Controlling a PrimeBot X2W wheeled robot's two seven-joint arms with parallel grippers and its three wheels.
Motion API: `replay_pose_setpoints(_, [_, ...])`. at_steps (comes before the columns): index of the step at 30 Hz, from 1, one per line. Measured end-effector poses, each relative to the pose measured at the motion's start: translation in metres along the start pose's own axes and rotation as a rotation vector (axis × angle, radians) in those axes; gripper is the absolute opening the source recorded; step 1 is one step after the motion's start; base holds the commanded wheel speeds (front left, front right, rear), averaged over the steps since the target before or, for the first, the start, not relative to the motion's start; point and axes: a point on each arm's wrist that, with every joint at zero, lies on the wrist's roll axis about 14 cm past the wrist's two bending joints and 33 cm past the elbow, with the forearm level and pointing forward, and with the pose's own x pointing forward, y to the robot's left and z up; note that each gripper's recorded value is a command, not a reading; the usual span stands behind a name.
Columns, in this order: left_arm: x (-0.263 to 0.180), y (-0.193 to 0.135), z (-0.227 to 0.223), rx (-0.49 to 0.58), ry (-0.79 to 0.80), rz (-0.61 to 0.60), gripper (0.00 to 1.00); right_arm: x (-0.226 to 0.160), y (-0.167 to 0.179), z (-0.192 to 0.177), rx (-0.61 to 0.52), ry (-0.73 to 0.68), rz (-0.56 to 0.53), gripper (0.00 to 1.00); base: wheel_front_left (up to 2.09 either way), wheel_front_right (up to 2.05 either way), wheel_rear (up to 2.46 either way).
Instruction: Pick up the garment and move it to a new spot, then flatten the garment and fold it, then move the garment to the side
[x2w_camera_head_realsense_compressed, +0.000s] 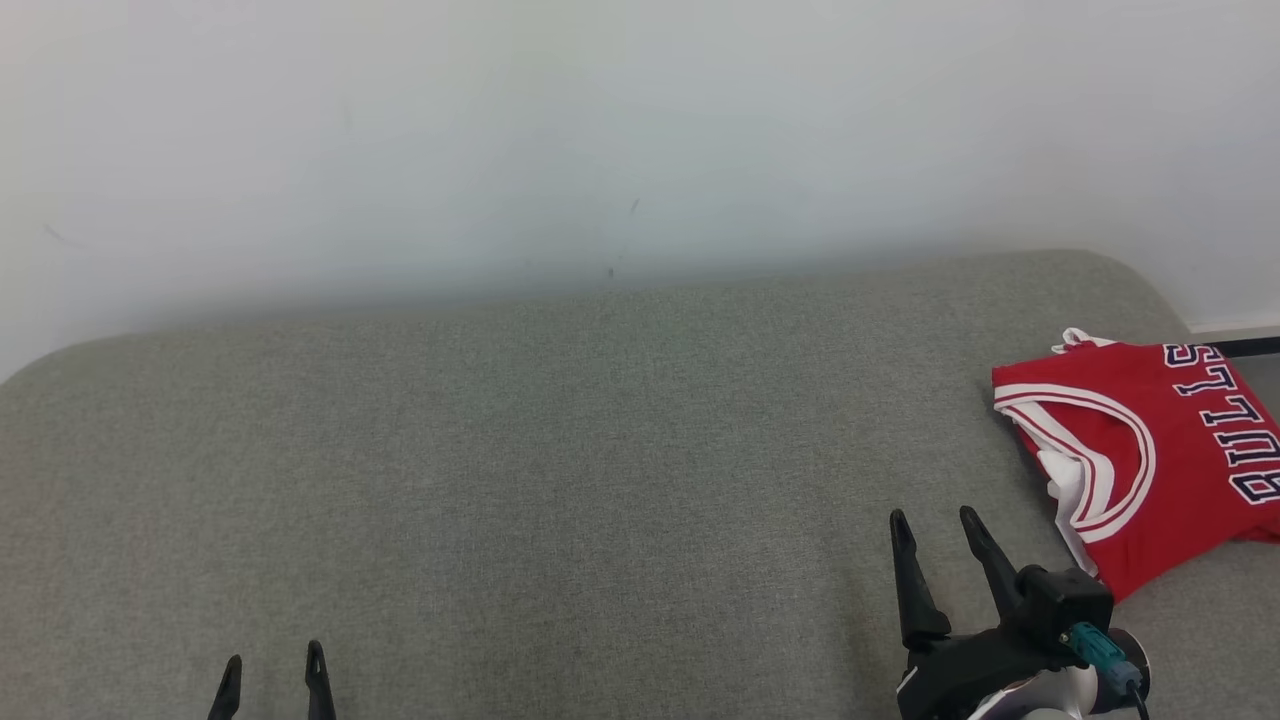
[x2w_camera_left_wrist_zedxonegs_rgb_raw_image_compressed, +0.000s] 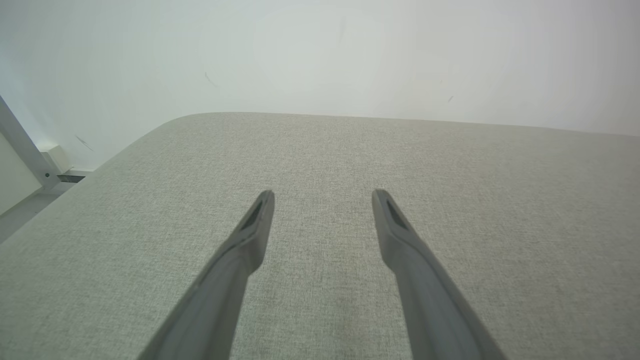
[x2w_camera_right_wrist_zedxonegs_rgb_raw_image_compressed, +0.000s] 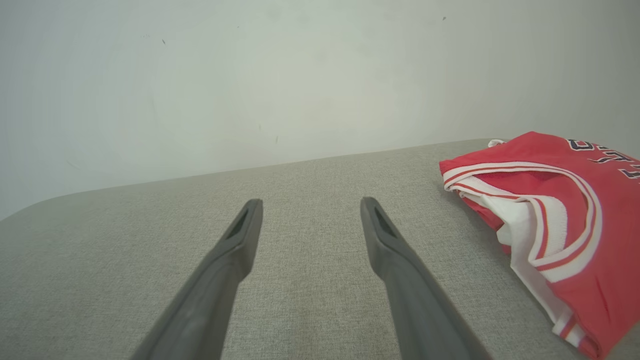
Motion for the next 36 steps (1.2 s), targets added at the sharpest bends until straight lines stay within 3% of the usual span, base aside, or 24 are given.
replay_pose_setpoints(36, [-0.006,-0.002,-0.011,-0.01,0.034,-0.015,1.0,-0.002,0.001,-0.015,0.026,0.041,-0.002,1.0,0.0,0.0,0.0])
